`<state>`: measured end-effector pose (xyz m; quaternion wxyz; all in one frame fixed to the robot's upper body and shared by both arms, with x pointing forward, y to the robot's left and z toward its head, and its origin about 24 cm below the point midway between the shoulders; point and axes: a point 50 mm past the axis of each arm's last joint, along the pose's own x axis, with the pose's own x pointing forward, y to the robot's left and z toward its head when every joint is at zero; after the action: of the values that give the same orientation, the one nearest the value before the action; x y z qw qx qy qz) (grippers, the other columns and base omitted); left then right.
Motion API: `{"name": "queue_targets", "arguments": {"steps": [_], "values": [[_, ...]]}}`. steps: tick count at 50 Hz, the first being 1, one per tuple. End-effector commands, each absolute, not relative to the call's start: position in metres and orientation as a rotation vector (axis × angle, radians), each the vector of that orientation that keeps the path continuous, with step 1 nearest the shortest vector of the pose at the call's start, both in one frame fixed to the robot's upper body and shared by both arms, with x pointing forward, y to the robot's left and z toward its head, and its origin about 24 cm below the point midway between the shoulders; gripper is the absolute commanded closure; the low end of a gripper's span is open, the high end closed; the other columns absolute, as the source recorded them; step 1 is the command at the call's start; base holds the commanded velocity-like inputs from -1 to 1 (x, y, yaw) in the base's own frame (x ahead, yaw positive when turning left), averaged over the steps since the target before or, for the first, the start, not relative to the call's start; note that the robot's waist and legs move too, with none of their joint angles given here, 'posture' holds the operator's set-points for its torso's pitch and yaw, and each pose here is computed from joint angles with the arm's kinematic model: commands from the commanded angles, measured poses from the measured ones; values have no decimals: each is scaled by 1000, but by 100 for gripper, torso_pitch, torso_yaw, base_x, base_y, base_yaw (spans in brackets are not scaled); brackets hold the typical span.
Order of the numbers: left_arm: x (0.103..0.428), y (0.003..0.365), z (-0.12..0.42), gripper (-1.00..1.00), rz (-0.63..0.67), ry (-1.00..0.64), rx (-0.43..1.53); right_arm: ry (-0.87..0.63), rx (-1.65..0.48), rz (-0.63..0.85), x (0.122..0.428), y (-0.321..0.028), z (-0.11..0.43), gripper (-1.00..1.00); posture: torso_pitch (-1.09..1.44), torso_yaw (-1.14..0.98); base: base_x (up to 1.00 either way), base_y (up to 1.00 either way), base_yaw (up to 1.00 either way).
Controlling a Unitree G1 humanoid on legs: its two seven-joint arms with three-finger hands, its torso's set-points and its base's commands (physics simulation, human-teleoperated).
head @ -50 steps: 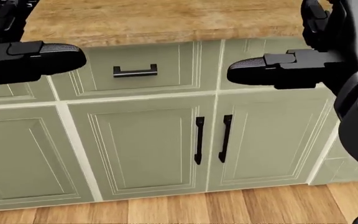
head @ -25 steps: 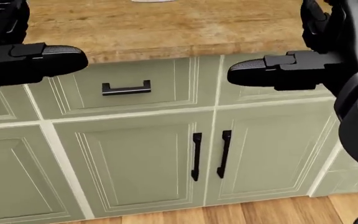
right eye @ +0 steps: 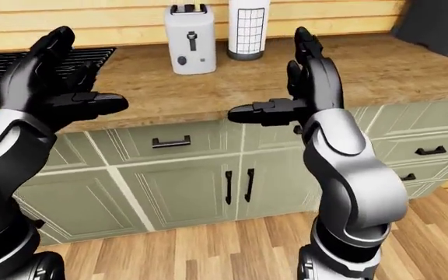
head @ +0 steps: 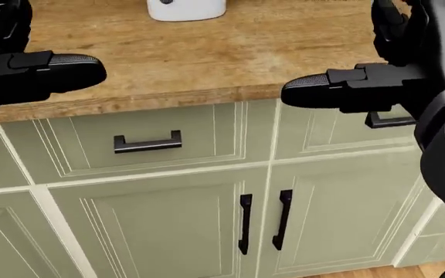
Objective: Push down the lever of the toaster to turn it on.
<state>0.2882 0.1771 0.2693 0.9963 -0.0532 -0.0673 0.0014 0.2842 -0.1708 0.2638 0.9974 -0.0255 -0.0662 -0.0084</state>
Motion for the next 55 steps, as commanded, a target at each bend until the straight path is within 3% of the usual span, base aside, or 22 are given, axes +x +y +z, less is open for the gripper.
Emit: {"name": "queue_targets", "arguments": {"steps": [1,55], "values": [[282,181,287,-100,18,-229,-112,-225,-56,-4,279,-167,281,-100,0,0,23,0,0],[282,181,287,-100,17,-229,-112,-224,-52,-8,279,-167,280,-100,0,0,9,7,7]]}}
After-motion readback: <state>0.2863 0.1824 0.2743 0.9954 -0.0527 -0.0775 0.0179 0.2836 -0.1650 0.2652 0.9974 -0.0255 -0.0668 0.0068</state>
